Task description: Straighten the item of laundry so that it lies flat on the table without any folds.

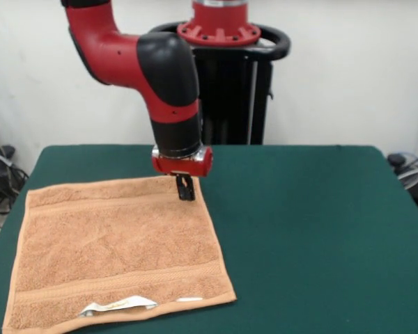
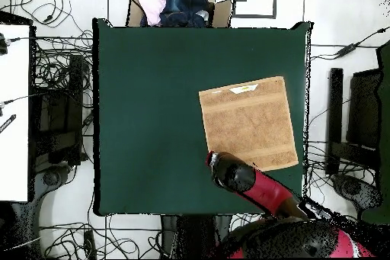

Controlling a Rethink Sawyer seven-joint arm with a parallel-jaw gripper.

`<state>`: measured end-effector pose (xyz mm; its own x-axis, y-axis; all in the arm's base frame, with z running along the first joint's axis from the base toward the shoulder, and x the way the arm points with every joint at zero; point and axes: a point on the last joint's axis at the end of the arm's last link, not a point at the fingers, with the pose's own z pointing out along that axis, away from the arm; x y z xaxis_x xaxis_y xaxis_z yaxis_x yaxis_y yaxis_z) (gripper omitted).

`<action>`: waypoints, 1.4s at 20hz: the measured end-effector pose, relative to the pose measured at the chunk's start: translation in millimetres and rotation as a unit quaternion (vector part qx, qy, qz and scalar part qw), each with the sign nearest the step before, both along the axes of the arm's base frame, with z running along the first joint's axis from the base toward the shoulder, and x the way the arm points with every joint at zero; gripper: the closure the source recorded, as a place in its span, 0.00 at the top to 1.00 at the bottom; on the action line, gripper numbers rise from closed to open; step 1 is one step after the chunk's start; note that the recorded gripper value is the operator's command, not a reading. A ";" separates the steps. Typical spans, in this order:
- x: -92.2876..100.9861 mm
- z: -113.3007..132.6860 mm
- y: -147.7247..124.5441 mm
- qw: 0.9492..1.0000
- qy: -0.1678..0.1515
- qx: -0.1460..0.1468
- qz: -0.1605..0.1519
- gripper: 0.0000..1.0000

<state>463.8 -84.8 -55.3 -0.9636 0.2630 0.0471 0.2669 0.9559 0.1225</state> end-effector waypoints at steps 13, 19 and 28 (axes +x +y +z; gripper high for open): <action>3.8 7.5 3.4 1.000 0.001 -0.004 0.012 0.00; 11.3 26.0 0.0 1.000 0.009 -0.002 0.018 0.00; 22.4 49.2 -10.6 1.000 0.003 -0.009 0.019 0.00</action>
<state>486.2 -95.4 -6.1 -0.9726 0.2271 0.0491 0.2311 0.9674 0.1036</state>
